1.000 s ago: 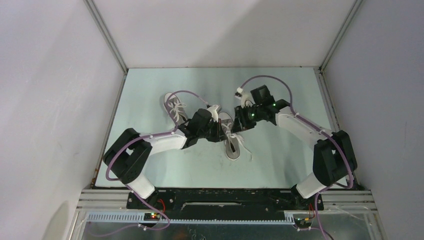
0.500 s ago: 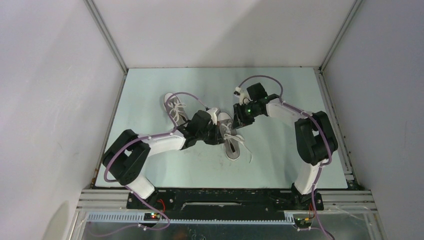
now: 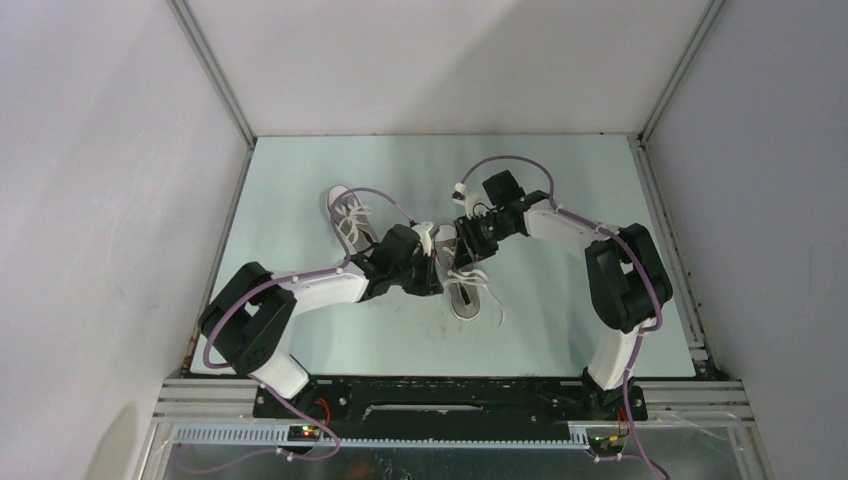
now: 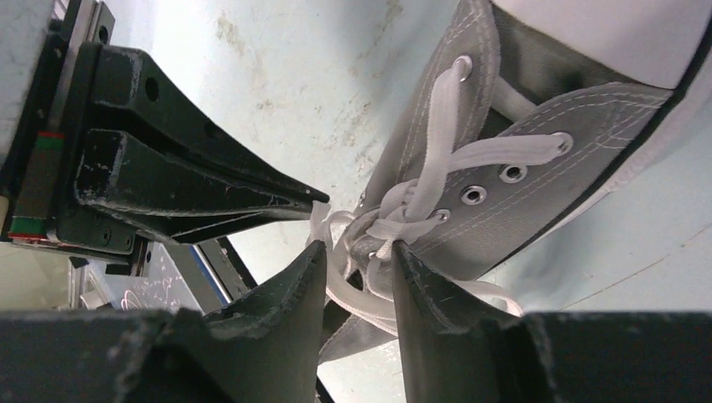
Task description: Tie the shoes
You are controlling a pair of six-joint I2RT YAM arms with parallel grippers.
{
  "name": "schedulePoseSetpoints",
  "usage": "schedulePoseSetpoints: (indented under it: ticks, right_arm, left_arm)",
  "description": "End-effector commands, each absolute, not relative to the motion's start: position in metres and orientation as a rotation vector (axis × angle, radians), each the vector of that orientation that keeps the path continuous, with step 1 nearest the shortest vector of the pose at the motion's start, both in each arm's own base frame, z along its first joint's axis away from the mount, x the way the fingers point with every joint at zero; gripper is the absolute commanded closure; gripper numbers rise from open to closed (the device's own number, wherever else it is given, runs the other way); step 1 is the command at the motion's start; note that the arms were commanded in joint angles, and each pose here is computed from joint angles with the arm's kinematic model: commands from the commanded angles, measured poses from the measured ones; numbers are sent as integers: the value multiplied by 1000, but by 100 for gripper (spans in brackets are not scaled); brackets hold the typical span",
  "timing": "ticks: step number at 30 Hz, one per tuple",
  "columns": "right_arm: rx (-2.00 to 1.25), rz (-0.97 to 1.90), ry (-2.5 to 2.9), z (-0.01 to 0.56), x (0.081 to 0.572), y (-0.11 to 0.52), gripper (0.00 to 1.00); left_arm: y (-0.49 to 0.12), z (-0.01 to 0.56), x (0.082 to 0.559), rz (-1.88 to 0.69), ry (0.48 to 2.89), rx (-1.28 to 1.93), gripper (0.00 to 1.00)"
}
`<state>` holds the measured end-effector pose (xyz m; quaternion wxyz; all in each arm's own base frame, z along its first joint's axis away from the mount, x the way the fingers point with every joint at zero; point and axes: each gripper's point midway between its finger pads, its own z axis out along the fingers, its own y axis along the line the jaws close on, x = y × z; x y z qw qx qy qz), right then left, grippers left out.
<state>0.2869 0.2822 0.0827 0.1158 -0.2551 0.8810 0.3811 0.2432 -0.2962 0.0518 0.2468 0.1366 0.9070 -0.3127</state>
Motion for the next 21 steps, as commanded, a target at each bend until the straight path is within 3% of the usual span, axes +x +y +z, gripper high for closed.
schedulePoseSetpoints:
  ticks: [1,13,21]
  right_arm:
    - [-842,1130,2509,105,281,289,60]
    - [-855,999,2454,123,278,281,50]
    - [-893,879,2486,116,272,278,63]
  left_arm:
    - [-295,63,246,-857,2434,396,100]
    - [-292,63,246,-818,2455,414,100]
    - [-292,65,248,-814,2456,410,100]
